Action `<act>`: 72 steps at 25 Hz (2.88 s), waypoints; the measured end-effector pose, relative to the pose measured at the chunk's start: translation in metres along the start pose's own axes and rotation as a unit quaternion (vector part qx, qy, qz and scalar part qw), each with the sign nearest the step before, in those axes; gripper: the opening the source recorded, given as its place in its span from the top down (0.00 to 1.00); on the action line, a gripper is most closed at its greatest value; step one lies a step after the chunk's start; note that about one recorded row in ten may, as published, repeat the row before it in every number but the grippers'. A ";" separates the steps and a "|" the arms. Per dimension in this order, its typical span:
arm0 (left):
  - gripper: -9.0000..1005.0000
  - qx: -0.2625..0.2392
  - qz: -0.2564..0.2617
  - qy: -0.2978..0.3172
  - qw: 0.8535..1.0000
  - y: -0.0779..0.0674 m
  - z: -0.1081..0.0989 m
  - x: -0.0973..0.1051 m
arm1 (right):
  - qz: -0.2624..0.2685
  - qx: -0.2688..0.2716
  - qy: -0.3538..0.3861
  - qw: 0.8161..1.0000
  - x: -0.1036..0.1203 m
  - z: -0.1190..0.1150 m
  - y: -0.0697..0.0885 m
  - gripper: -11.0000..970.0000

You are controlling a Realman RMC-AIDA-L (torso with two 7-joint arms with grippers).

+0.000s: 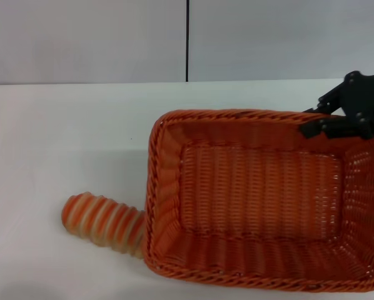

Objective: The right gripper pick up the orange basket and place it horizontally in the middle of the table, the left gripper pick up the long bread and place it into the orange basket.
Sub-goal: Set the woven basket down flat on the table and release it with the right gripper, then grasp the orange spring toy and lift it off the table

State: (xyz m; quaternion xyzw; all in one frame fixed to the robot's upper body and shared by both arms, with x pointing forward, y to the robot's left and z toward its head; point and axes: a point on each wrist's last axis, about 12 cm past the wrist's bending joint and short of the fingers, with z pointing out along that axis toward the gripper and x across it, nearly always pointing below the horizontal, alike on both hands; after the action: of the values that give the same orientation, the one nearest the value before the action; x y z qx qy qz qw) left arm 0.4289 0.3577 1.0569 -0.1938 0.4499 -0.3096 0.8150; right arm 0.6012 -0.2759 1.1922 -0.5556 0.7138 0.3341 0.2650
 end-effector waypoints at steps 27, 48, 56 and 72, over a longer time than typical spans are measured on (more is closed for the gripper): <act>0.53 -0.006 -0.020 0.006 1.000 -0.005 -0.002 0.010 | -0.110 0.000 -0.013 0.994 -0.024 0.029 -0.005 0.82; 0.53 -0.003 -0.024 0.013 1.000 -0.005 -0.001 0.012 | -0.088 0.008 -0.017 0.996 -0.024 0.041 -0.007 0.79; 0.53 0.000 -0.026 0.017 1.000 -0.006 0.000 0.013 | -0.085 0.054 -0.025 0.995 -0.018 0.035 -0.013 0.57; 0.53 0.013 -0.020 0.023 0.999 -0.006 0.005 0.013 | -0.060 0.203 -0.209 0.955 0.017 -0.001 -0.006 0.56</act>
State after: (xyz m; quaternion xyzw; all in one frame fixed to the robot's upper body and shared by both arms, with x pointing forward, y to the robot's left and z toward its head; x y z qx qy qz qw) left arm 0.4359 0.3444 1.0551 -0.1849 0.4603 -0.3357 0.8008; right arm 0.6025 -0.2885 1.1789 -0.4497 0.6602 0.2745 0.5352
